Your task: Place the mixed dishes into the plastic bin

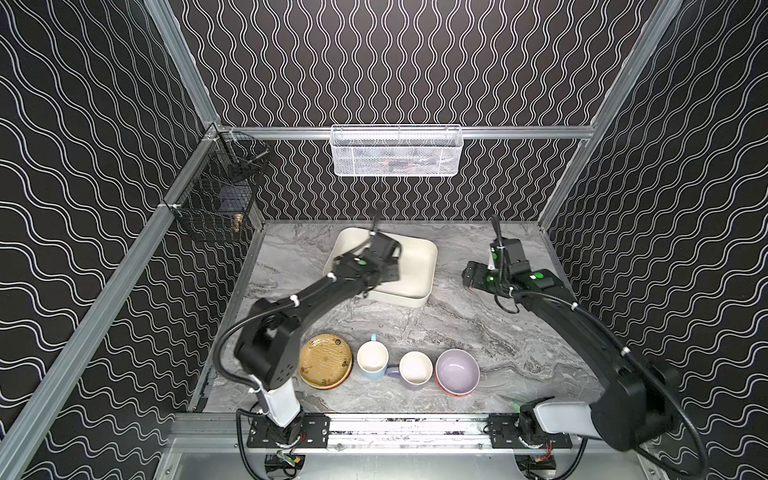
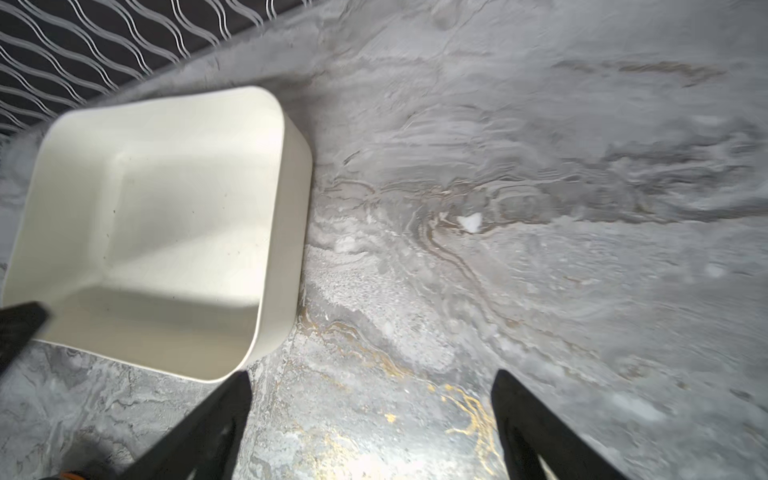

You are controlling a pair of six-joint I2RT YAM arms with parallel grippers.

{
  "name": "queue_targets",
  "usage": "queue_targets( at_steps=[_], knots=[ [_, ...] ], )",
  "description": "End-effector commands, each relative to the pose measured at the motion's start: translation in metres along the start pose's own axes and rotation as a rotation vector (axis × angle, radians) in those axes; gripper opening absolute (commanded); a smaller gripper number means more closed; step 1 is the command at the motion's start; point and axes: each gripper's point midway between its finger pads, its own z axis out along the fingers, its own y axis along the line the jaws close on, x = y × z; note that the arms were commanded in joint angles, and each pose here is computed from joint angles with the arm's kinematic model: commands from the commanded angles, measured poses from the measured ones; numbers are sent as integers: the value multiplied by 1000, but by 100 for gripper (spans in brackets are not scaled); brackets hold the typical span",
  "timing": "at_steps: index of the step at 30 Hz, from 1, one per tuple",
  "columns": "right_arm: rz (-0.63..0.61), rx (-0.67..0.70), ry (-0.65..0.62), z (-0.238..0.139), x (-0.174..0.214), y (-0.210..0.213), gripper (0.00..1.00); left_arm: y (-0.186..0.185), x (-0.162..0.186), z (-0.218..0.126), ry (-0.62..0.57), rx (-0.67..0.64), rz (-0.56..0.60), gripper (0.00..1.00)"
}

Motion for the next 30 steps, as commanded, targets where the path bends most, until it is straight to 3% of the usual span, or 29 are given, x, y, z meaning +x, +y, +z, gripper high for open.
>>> queue_targets(
  at_steps=[1,5,14,18,27,30],
  knots=[
    [2,-33,28,17,-4,22,86,61,-8,6,-4,-113,-36,72],
    [-25,-43,104,51,1,45,78,107,-16,17,0,-251,-61,73],
    [-59,21,251,121,11,59,70,139,-34,30,-53,-340,-122,74],
    [-64,34,306,140,20,58,51,162,-30,47,-23,-373,-148,74],
    [-88,72,318,149,21,53,33,164,-14,82,7,-253,-218,68],
    [-80,84,323,147,17,41,32,151,-12,87,23,-176,-236,66]
  ],
)
